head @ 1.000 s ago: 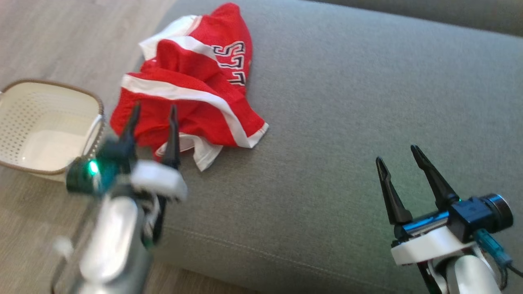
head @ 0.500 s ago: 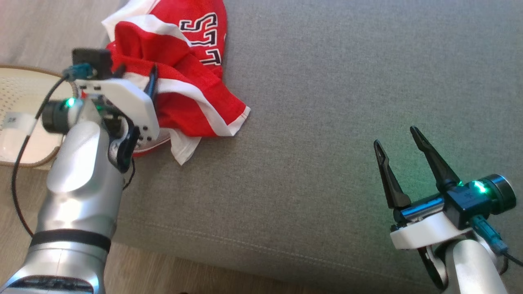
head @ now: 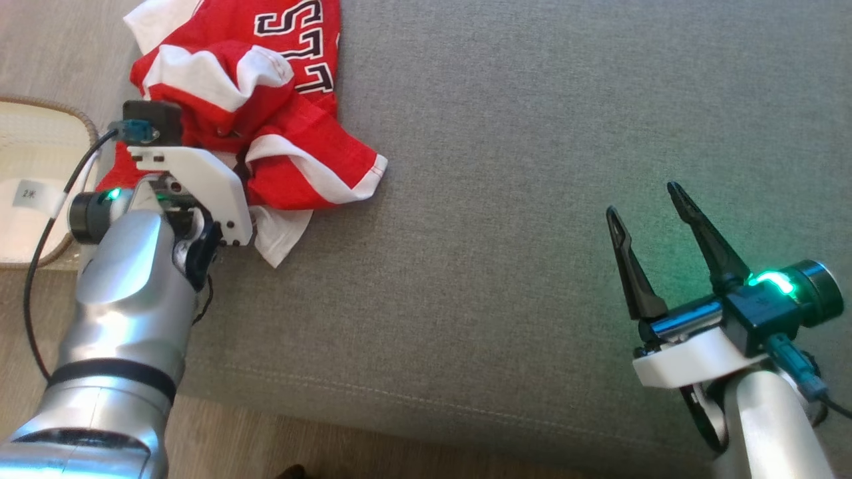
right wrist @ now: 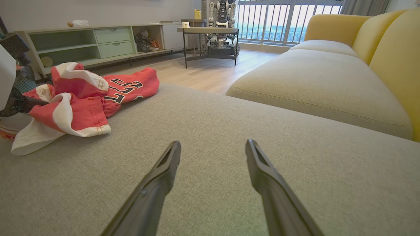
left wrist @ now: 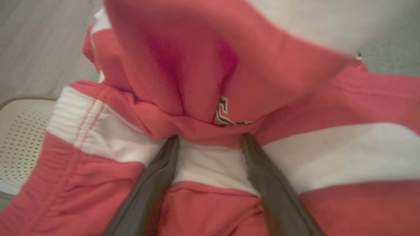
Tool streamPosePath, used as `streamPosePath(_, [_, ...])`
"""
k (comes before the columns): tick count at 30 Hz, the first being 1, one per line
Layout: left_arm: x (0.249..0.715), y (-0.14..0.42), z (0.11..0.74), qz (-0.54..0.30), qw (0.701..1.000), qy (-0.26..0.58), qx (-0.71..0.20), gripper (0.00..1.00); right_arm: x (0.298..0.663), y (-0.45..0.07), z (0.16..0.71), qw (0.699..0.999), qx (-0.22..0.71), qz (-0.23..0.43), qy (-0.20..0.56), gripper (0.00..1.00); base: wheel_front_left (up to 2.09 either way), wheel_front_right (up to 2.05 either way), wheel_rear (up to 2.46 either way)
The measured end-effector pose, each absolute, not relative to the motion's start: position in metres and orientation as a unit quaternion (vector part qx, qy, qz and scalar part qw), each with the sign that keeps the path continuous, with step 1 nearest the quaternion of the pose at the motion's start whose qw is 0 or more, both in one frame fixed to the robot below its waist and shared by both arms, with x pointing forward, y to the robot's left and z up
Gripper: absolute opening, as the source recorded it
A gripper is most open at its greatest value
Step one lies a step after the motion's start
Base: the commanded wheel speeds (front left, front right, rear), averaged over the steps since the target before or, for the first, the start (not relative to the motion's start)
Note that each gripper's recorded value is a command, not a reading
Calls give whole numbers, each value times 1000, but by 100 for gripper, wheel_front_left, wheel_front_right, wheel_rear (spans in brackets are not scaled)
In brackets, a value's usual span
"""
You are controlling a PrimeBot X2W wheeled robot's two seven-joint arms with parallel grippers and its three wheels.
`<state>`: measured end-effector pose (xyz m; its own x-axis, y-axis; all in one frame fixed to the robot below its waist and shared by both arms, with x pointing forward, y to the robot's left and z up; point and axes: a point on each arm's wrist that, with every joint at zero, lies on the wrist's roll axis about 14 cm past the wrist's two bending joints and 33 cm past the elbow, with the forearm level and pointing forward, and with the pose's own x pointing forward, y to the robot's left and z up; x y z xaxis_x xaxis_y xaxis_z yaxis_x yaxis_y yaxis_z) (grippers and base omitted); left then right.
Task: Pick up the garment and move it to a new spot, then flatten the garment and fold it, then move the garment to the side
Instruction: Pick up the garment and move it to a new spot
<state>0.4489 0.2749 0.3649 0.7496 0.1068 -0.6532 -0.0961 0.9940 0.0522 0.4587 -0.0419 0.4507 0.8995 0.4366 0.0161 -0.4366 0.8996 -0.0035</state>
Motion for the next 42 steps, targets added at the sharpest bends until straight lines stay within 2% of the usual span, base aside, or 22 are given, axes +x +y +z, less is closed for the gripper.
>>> streamPosePath(1, [450, 274, 365, 53, 937, 345, 9, 45, 460, -42, 452, 975, 0, 223, -10, 100, 0, 0, 0])
streamPosePath(2, [451, 274, 367, 52, 941, 335, 10, 0, 461, -43, 454, 975, -1, 222, -13, 100, 0, 0, 0])
streamPosePath(7, [466, 278, 400, 55, 969, 238, 20, 0, 459, -47, 466, 976, 1, 216, -25, 100, 0, 0, 0])
streamPosePath(14, [479, 280, 458, 61, 989, 128, 39, 0, 452, -52, 489, 977, 7, 208, -47, 100, 0, 0, 0])
streamPosePath(25, [490, 239, 574, 19, 997, -63, 44, 0, 429, -77, 522, 981, 15, 177, -77, 100, 0, 0, 0])
streamPosePath(33, [494, 170, 643, -63, 986, -151, 28, 0, 412, -116, 542, 987, 17, 125, -100, 100, 0, 0, 0])
streamPosePath(42, [487, 35, 687, -216, 955, -202, -18, 0, 387, -177, 567, 990, 11, 39, -135, 100, 0, 0, 0])
